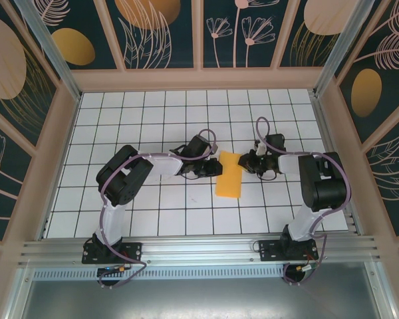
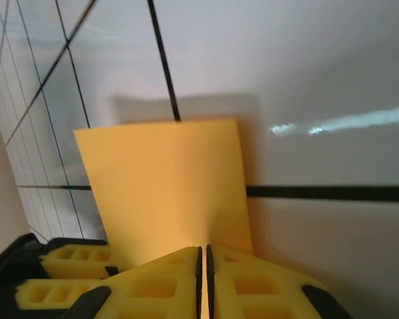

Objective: Fold a paper plane with a square sheet of paper (pick it up from the middle)
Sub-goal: Fold the square sheet of paper in half at the center of the table.

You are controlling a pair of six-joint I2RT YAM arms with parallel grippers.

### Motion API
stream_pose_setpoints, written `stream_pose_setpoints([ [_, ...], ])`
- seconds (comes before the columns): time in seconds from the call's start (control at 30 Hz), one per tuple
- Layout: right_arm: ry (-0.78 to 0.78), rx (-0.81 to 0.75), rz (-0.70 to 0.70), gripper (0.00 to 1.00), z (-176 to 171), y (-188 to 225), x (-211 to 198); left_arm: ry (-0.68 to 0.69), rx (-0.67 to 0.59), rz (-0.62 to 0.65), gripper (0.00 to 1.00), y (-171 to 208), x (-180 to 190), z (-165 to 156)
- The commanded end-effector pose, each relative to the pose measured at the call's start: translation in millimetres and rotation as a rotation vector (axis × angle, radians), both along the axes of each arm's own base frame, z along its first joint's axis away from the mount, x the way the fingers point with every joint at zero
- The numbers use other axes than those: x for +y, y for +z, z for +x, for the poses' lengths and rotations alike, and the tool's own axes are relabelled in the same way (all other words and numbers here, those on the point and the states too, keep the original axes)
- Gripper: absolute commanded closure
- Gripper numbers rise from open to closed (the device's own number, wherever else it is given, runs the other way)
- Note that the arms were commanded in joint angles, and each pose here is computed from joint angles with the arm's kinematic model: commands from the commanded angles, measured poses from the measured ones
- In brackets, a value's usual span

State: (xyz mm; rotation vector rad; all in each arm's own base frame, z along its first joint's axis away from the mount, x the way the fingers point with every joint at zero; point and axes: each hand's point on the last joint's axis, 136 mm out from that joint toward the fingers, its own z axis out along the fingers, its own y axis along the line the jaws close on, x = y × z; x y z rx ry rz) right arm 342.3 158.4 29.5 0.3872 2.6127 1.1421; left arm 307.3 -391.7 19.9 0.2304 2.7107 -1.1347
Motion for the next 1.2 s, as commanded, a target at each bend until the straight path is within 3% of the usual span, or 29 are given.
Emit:
stream_pose_setpoints([
  [0.0,-0.013,-0.034,-0.022,0.86,16.7,7.3,-5.1,-0.01,0.014,0.046,0.82,-14.3,2.6,-3.0],
  [0.27,-0.032,0.037,-0.059,0.86,17.2,-24.3,-11.7,-0.012,0.013,0.047,0.82,-14.3,3.5,-4.1],
  [0.53,-0.022,-0.048,-0.017,0.85,34.1,14.3,-9.1,-0.01,0.015,0.056,0.82,-15.8,5.5,-4.9],
  [0.93,-0.048,0.034,-0.061,0.85,35.6,-23.1,-18.2,-0.008,0.017,0.059,0.83,-16.8,6.6,-5.8],
  [1.17,-0.036,-0.014,-0.042,0.85,45.8,2.7,-14.0,-0.008,0.015,0.059,0.84,-16.0,7.2,-6.1],
])
